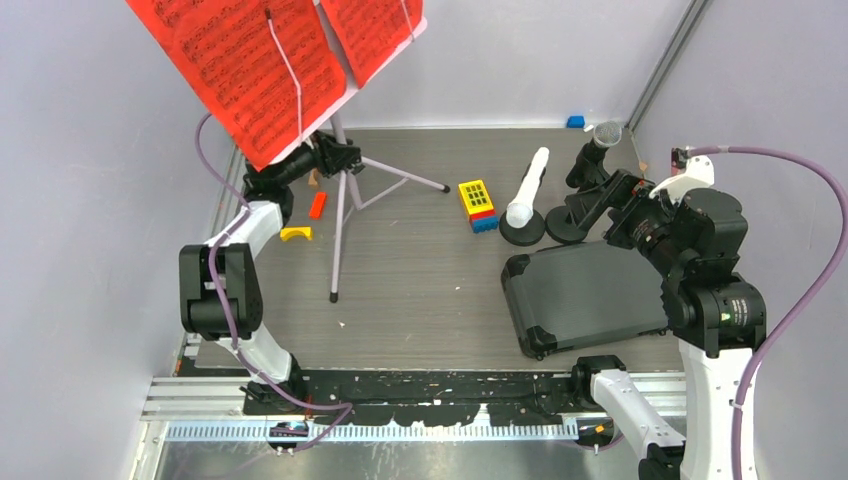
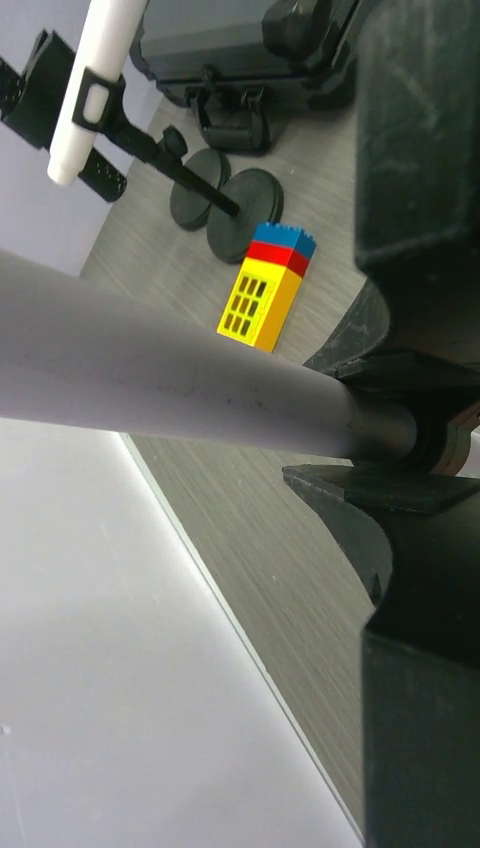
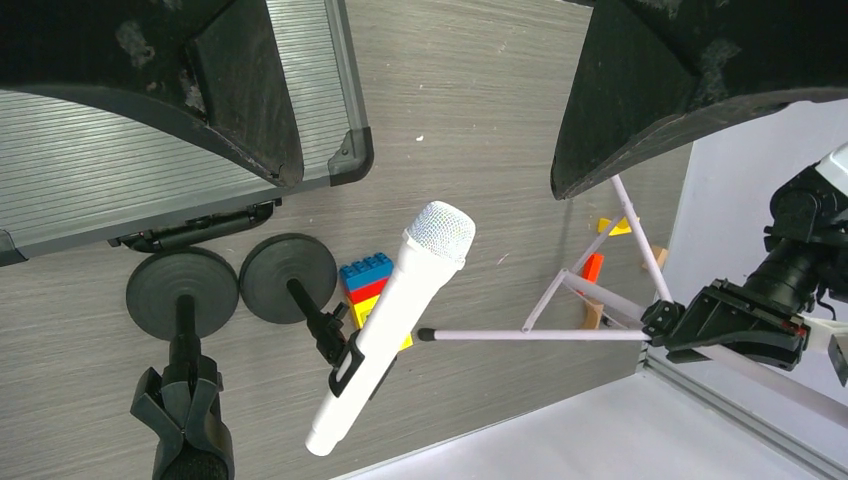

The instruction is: Pack up the instrument practice props

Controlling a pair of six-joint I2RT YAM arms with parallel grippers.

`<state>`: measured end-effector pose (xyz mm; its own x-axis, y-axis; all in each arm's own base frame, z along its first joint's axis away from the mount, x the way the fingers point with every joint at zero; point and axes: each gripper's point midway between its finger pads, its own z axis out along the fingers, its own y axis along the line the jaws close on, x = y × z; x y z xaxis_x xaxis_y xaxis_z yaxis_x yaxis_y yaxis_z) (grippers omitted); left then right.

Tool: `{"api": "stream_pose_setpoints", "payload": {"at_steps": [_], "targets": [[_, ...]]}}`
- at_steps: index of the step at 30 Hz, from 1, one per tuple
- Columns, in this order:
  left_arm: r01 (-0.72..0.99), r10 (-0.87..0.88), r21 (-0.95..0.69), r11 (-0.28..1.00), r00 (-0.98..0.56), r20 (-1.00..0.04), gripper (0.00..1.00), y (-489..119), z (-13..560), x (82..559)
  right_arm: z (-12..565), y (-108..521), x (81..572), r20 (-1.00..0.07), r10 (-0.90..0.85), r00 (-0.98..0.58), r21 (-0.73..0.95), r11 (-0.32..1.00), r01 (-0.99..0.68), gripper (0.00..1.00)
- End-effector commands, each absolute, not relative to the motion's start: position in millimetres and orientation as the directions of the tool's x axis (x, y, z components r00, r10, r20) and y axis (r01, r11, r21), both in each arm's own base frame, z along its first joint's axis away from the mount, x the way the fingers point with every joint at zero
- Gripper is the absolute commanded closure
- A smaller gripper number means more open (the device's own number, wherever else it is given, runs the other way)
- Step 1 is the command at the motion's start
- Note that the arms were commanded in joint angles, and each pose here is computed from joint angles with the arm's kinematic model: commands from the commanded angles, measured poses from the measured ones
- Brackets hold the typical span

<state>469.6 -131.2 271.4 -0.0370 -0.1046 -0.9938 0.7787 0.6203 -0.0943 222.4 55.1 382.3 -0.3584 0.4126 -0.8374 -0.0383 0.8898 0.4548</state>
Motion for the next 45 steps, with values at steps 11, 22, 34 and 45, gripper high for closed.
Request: {"api": "stream_pose_setpoints", "payload": {"at_steps": [11,22,34,45], "targets": [[0.881,-0.041,-0.171,0.441,-0.171,-0.984,1.0,-204.4,261.3,372.9,389.0,57.3,213.3,-0.842,0.434,-0.32,0.476,0.877,-0.064,0.0],[0.878,0.007,-0.185,0.441,-0.21,-0.978,1.0,-199.1,261.9,331.9,385.9,59.7,214.0,-0.833,0.443,-0.331,0.488,0.87,-0.066,0.0],[0.878,0.139,-0.139,0.458,-0.225,-0.964,1.0,-183.3,256.0,286.9,381.4,64.2,219.4,-0.825,0.446,-0.348,0.5,0.862,-0.08,0.0],[0.89,0.07,-0.171,0.422,-0.221,-0.973,1.0,-213.1,251.8,274.3,378.9,65.9,221.8,-0.817,0.454,-0.355,0.511,0.856,-0.079,0.0]]}}
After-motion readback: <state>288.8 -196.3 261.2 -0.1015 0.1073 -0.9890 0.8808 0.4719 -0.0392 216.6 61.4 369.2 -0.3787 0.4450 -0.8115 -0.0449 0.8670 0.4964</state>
